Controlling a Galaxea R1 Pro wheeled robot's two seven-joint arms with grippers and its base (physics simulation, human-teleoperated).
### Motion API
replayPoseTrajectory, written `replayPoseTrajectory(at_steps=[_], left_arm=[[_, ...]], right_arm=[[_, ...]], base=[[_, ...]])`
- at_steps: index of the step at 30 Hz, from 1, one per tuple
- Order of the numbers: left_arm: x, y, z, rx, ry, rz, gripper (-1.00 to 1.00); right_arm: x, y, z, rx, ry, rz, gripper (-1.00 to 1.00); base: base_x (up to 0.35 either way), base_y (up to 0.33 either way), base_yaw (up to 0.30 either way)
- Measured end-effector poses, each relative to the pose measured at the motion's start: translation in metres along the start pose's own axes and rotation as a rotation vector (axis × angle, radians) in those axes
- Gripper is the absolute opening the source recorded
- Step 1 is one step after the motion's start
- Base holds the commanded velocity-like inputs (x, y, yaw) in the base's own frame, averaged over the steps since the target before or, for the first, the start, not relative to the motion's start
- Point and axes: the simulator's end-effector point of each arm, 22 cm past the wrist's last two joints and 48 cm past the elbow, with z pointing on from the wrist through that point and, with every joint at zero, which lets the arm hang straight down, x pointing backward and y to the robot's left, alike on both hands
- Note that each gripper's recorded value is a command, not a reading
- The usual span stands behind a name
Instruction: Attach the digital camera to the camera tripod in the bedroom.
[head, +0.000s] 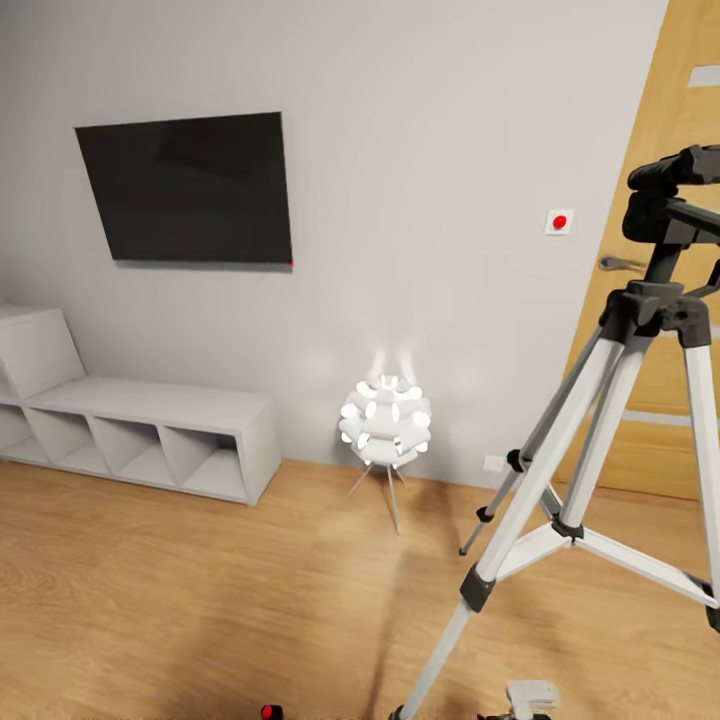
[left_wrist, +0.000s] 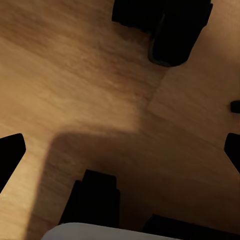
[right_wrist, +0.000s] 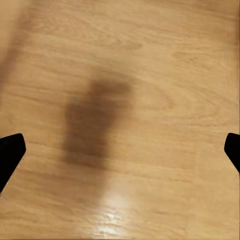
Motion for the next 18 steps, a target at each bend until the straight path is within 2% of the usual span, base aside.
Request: replayPoseTrajectory(at_steps=[7, 11, 12, 18], left_arm=[[0.006, -0.001, 0.014, 0.003, -0.001, -0.001, 1.00], [0.010, -0.001, 0.022, 0.003, -0.002, -0.001, 1.00], [0.011, 0.000, 0.024, 0.003, -0.002, -0.001, 1.00], [0.017, 0.001, 0.036, 0.003, -0.001, -0.001, 1.00]], right_arm=[[-0.054, -0.010, 0.014, 0.018, -0.094, 0.039, 1.00], [-0.058, -0.011, 0.021, 0.021, -0.109, 0.044, 1.00], [-0.062, -0.020, 0.022, 0.034, -0.116, 0.046, 1.00], [-0.053, -0.033, 0.031, 0.052, -0.118, 0.057, 1.00]], base=[[0.000, 0.000, 0.000], [0.000, 0.000, 0.000], [0.000, 0.000, 0.000], [0.000, 0.000, 0.000]])
